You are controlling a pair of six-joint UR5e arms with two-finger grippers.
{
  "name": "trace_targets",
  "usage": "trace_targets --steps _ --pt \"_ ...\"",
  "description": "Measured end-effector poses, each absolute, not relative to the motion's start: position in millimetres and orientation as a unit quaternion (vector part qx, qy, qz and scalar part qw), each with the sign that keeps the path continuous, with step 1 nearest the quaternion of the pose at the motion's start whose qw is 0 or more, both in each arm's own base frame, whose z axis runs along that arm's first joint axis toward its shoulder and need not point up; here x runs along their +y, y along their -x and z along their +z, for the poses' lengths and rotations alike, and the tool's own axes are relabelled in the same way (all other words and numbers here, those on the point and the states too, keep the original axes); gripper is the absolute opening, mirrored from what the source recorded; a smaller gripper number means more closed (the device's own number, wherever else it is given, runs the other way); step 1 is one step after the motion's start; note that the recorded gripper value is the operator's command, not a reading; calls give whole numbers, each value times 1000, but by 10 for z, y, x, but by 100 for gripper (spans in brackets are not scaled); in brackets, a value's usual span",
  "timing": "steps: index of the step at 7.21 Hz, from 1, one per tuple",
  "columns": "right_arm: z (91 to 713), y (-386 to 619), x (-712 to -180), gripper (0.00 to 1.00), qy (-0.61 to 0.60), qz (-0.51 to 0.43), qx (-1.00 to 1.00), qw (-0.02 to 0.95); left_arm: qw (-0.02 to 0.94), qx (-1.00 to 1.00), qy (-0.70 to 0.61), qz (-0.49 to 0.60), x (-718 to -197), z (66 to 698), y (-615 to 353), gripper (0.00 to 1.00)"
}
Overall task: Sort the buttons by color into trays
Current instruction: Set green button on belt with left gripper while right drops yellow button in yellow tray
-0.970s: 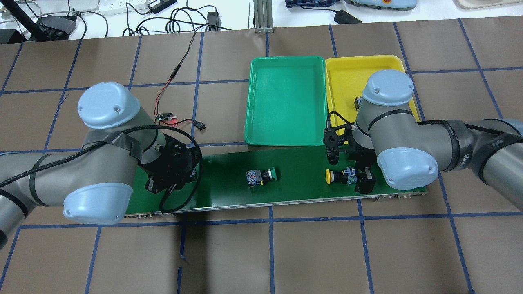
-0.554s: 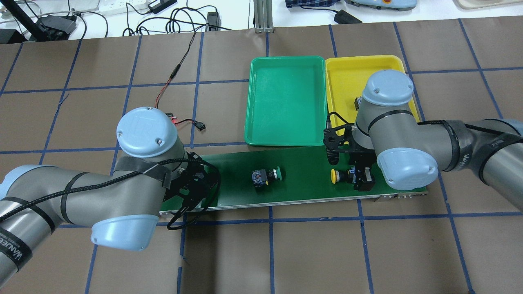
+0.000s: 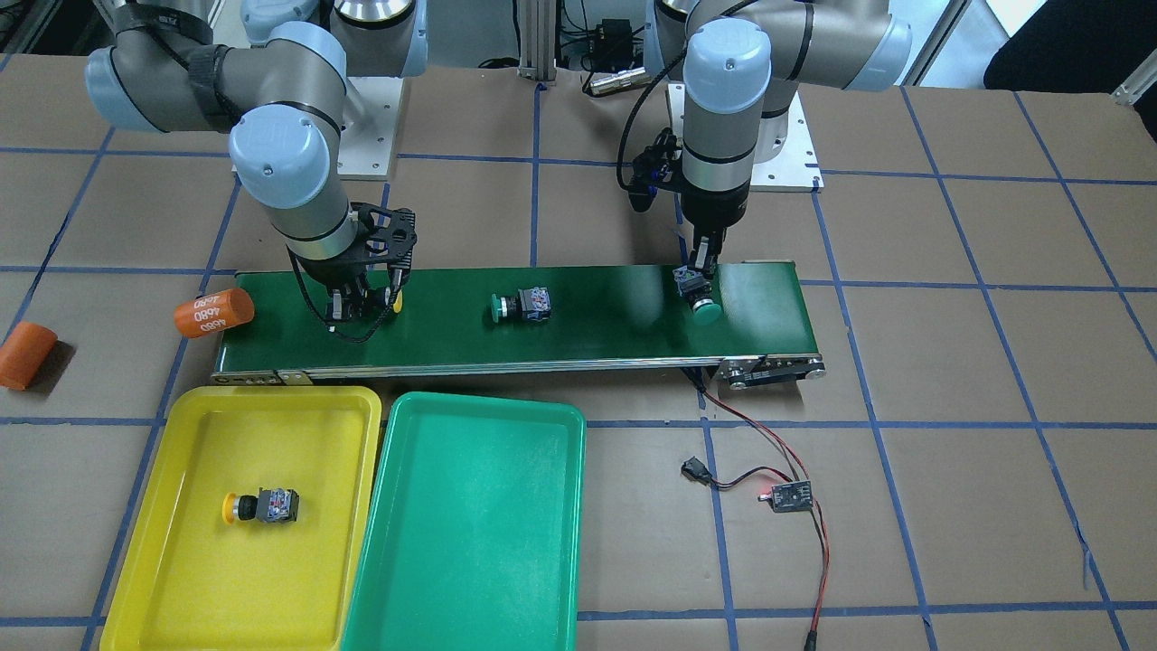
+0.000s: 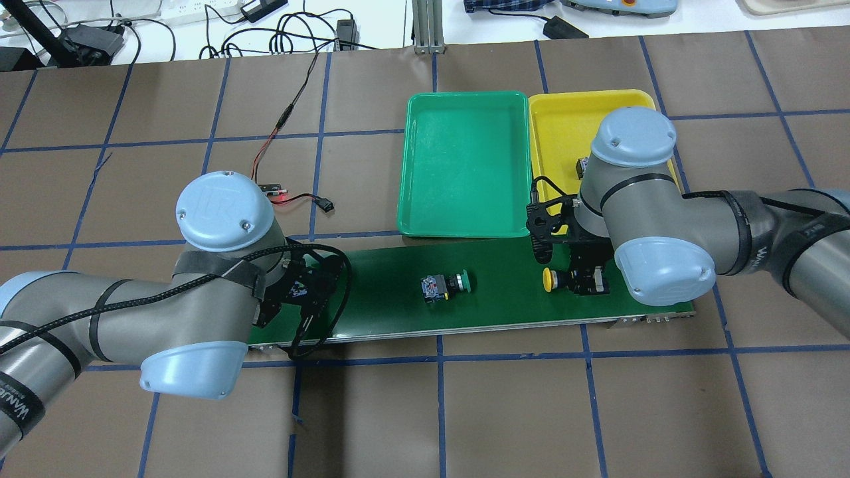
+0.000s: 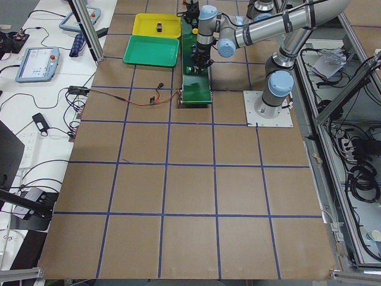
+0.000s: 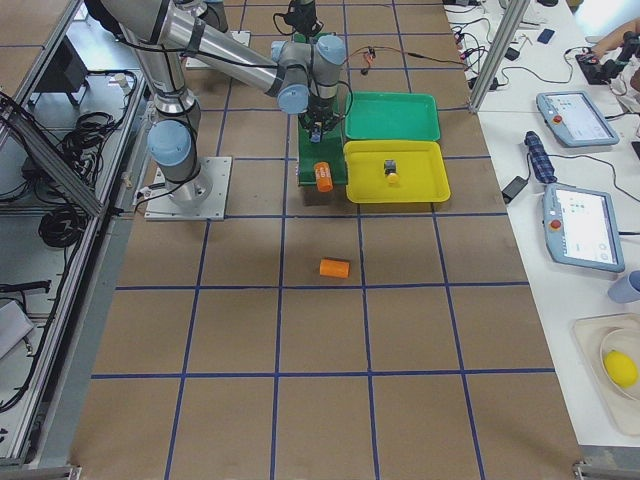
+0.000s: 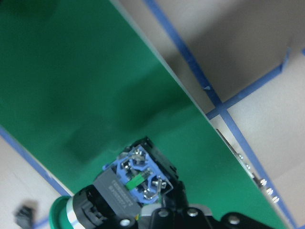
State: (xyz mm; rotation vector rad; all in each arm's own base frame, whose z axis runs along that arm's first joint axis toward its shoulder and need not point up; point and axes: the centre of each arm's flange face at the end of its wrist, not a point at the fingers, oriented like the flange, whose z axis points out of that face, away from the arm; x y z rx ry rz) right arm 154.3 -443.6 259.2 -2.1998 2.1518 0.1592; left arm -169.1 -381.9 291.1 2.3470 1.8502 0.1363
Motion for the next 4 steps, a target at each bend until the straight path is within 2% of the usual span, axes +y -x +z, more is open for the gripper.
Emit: trace_targets --steps 2,4 --pt "2892 -1544 -4815 3 714 31 699 10 80 743 -664 33 -3840 2913 1593 0" --pt "3030 -1461 -5519 6 708 19 705 -8 82 853 -514 23 -3821 2892 1549 0"
